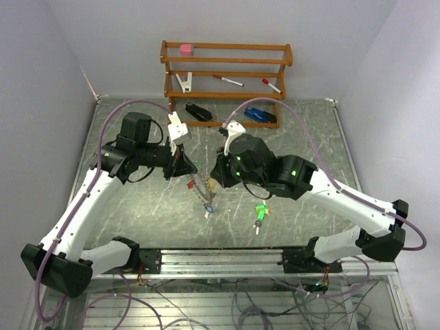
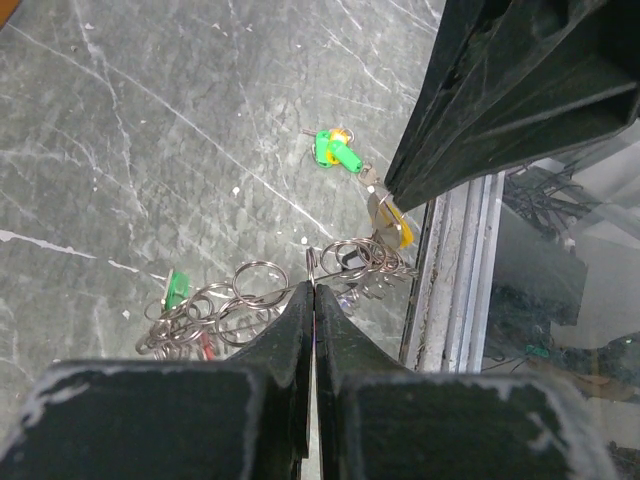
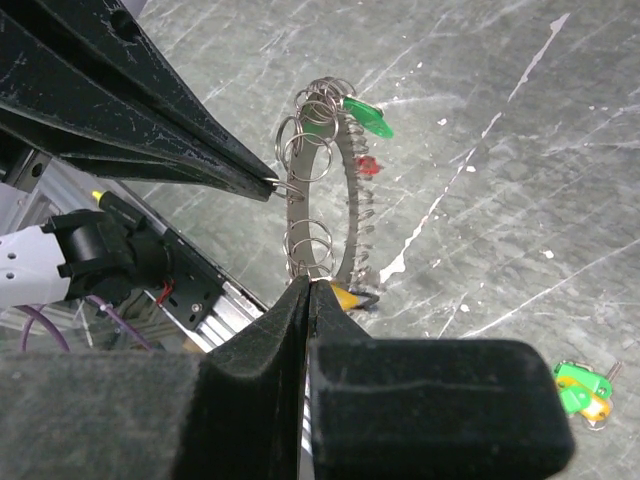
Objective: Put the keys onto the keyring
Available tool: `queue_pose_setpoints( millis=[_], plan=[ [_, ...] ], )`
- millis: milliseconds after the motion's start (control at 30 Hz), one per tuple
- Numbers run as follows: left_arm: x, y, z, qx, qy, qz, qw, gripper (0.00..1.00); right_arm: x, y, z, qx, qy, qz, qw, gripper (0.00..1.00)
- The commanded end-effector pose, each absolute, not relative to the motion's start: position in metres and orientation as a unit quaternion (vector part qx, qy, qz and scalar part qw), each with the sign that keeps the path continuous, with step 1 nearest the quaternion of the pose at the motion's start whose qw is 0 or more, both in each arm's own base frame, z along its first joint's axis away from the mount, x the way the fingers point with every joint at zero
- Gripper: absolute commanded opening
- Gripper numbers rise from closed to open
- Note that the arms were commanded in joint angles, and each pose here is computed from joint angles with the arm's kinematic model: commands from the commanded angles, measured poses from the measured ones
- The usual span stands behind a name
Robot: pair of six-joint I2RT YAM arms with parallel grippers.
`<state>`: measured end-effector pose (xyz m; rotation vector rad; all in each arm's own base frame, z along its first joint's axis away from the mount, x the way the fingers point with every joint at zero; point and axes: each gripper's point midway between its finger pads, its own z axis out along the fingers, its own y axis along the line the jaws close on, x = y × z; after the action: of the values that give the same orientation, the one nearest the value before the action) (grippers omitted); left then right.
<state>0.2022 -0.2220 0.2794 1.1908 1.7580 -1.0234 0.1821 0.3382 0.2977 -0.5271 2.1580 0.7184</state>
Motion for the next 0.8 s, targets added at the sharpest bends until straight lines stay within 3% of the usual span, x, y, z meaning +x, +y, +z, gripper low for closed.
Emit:
queue_pose_setpoints(
  millis=[0, 767],
  plan=[
    [0.198, -0.226, 0.307, 0.476, 0.664, -0.407, 0.408, 0.07, 0.183, 0.349, 0.317, -0.210, 0.837, 0.300, 0.407, 0.00],
    [0.191, -0.227, 0.311, 0.476, 0.658, -0.418, 0.407, 0.07, 0.192, 0.369, 0.324, -0.206, 0.827, 0.299, 0.429, 0.00]
  ],
)
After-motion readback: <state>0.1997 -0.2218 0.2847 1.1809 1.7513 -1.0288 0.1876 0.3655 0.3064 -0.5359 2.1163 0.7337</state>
